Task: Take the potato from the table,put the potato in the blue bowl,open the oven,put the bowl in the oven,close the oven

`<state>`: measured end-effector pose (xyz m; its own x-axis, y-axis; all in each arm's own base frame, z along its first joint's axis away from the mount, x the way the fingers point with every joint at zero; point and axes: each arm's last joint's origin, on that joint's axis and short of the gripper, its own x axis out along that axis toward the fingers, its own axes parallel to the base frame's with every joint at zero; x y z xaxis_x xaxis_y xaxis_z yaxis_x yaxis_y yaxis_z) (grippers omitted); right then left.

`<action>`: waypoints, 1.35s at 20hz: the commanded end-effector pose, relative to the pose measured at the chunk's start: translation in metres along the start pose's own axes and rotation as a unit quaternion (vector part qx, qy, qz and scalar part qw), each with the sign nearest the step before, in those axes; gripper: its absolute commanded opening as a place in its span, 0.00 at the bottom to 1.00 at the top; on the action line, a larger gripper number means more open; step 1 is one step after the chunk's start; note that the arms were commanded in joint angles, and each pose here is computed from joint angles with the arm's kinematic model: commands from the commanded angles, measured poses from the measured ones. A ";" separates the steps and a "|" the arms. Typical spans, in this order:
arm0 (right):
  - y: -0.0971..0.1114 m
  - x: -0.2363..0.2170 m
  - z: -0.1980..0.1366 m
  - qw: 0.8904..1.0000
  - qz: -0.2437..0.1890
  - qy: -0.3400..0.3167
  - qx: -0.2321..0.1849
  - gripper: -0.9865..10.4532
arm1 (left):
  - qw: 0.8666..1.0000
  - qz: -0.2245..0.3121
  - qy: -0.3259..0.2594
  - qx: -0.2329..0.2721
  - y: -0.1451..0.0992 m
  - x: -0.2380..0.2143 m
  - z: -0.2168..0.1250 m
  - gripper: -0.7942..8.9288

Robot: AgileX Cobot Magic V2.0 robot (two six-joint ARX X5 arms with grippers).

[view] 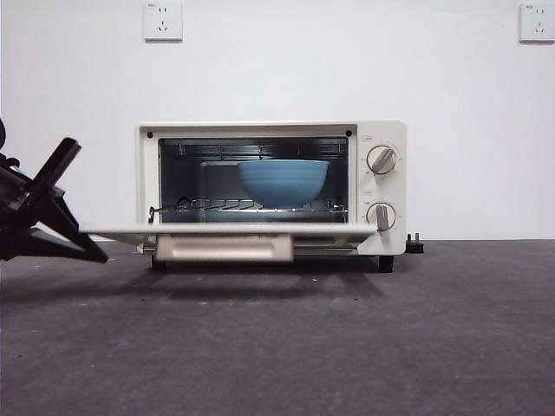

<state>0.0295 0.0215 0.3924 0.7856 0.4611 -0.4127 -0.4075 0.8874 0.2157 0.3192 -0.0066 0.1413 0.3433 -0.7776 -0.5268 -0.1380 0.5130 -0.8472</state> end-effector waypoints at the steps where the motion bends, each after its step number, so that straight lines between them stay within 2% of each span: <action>1: 0.000 0.001 -0.001 1.000 0.000 0.000 0.008 0.08 | 1.000 -0.025 0.013 -0.007 -0.001 0.003 0.000 0.07; 13: 0.001 0.001 -0.001 1.000 0.012 0.007 0.010 0.08 | 0.998 -0.062 0.013 -0.007 -0.013 -0.001 0.010 0.07; 20: -0.001 0.001 -0.007 0.999 0.007 0.039 -0.004 0.08 | 0.996 -0.083 0.004 0.016 -0.040 -0.009 0.029 0.07; 27: 0.000 0.001 -0.009 0.998 0.039 0.057 -0.011 0.08 | 0.994 -0.094 -0.007 0.046 -0.067 -0.015 0.044 0.07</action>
<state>0.0253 0.0213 0.3852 0.6959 0.5210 -0.4942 -0.4691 0.8509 0.2364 0.3625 -0.0113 0.2092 0.3772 -0.8522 -0.3626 0.0152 0.3971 -0.9176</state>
